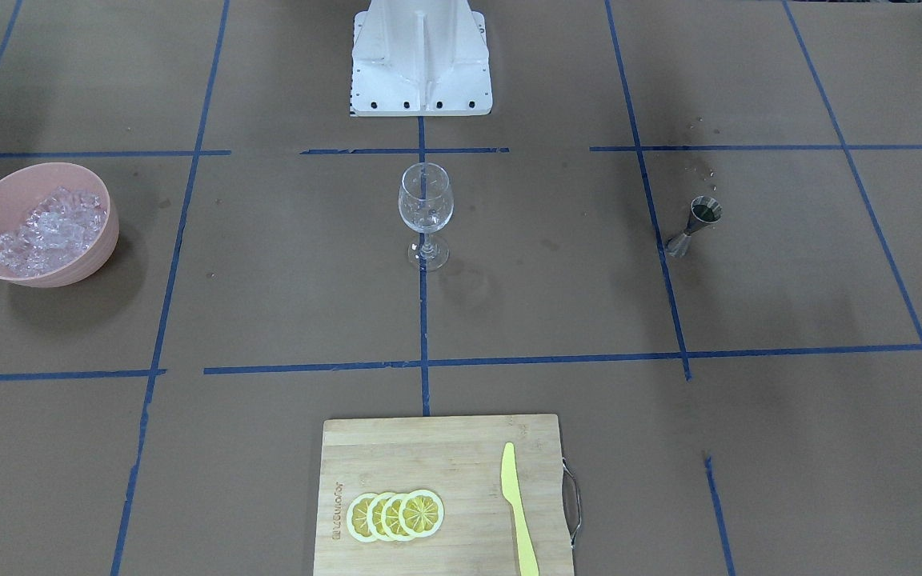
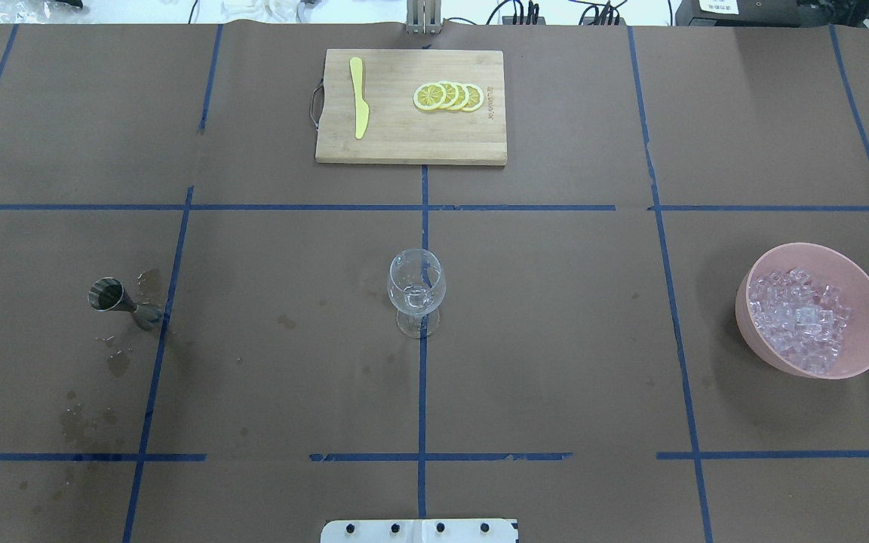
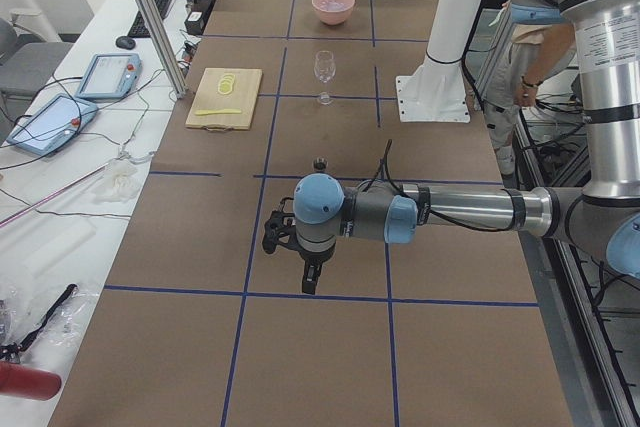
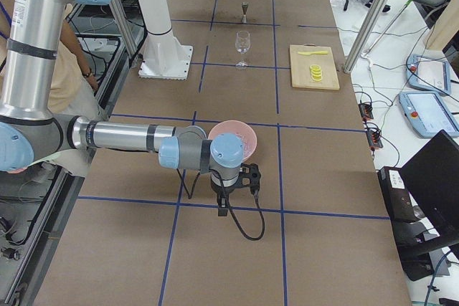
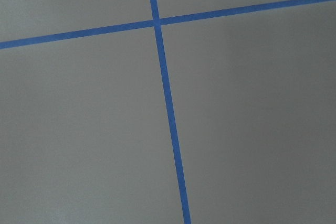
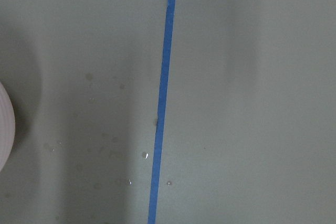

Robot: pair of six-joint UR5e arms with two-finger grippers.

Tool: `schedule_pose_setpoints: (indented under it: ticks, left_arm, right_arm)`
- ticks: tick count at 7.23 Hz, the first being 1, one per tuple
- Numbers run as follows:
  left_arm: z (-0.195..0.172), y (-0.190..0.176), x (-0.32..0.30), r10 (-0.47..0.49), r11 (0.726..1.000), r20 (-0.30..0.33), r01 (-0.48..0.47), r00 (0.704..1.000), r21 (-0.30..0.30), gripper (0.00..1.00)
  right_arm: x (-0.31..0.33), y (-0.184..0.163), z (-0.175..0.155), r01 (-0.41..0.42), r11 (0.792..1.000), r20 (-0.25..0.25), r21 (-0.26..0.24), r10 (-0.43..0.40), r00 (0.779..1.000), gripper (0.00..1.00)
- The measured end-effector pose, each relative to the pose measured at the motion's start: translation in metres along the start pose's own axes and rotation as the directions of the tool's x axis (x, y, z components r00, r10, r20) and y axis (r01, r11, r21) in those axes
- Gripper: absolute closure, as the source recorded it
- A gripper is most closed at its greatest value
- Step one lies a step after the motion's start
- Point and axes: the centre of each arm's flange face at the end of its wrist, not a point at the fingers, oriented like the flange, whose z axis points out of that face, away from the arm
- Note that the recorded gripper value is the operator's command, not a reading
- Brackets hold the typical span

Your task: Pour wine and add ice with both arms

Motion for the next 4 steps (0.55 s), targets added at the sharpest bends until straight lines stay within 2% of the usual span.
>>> schedule_pose_setpoints:
  ticks: [3,4]
  left_arm:
    - [-0.011,-0.011,0.012,0.032,0.999,-0.008,-0.032,0.999,0.030,0.00]
    - [-0.013,-0.014,0.014,0.047,0.998,-0.008,-0.047,0.999,0.043,0.00]
  right_arm:
    - [-0.003,-0.001,-0.004,0.006,1.000,-0.002,0.008,-0.006,1.000,0.00]
    - [-0.009,-0.005,-0.010,0.028,0.999,-0.002,0.031,-0.028,1.000,0.00]
